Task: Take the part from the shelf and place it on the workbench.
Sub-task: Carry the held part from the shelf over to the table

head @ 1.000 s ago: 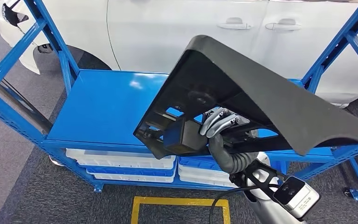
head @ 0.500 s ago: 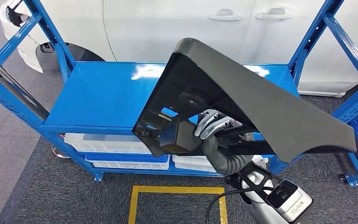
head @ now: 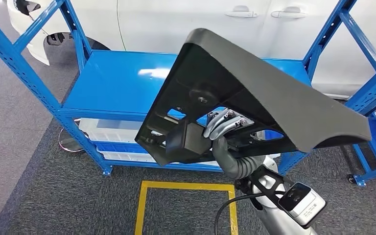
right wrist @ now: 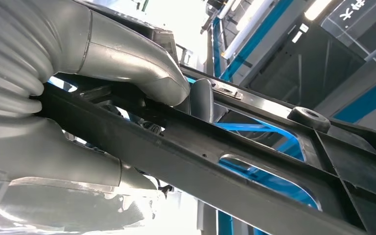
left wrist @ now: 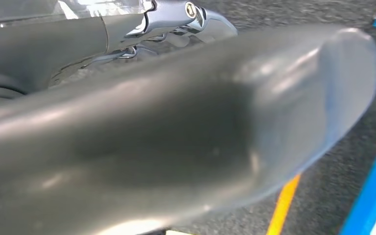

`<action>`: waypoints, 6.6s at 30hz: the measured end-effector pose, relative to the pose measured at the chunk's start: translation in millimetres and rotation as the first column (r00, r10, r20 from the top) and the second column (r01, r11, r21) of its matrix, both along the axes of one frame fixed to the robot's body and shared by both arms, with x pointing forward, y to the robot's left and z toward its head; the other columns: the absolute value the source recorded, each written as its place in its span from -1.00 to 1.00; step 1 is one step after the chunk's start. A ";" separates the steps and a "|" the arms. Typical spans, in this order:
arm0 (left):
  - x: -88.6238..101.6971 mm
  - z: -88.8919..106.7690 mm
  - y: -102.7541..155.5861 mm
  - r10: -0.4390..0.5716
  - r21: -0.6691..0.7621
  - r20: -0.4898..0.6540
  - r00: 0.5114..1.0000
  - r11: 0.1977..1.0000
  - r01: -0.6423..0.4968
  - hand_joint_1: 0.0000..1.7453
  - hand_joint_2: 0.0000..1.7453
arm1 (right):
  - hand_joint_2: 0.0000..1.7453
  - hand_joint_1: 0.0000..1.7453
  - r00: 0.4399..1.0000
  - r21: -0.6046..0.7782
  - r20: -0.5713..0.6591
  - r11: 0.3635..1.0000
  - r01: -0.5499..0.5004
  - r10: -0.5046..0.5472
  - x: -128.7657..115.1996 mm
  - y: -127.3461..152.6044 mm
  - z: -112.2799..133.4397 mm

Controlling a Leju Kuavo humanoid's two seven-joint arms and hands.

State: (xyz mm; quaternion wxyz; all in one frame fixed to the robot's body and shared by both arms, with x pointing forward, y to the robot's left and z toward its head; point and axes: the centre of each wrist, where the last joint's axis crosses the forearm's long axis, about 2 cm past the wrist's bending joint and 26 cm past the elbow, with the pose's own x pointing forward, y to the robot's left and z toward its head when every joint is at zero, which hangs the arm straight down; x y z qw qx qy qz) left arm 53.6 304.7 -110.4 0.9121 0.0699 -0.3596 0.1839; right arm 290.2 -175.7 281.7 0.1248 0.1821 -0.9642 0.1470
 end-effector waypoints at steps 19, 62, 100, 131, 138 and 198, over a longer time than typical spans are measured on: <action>-5.8 -0.6 0.9 0.029 0.028 -0.107 0.994 0.999 -0.026 -1.00 -1.00 | 1.00 1.00 0.999 -0.009 0.026 1.000 -0.018 0.018 -7.2 1.9 3.1; -17.3 -1.9 3.2 0.032 -0.008 -0.092 0.995 0.999 -0.033 -1.00 -1.00 | 1.00 1.00 0.999 0.001 -0.049 1.000 -0.021 0.021 -13.8 -11.3 -15.1; -28.5 1.1 50.9 0.253 0.163 -0.380 0.890 0.965 -0.205 -1.00 -1.00 | 1.00 1.00 0.957 -0.033 -0.116 0.964 0.265 -0.267 -89.1 -129.3 -40.5; -30.0 4.3 75.2 0.287 0.192 -0.308 0.907 0.953 -0.236 -1.00 -1.00 | 1.00 1.00 0.997 0.045 -0.074 0.998 0.036 -0.032 -71.2 -90.6 -24.5; -29.0 3.3 69.5 0.238 0.159 -0.311 0.920 0.968 -0.197 -1.00 -1.00 | 1.00 1.00 0.992 0.048 -0.081 0.994 0.101 -0.097 -71.8 -88.0 -27.5; -23.7 1.7 53.9 0.224 0.141 -0.312 0.923 0.972 -0.189 -1.00 -1.00 | 1.00 1.00 0.979 0.016 -0.186 0.996 0.090 -0.086 -73.8 -84.3 -53.2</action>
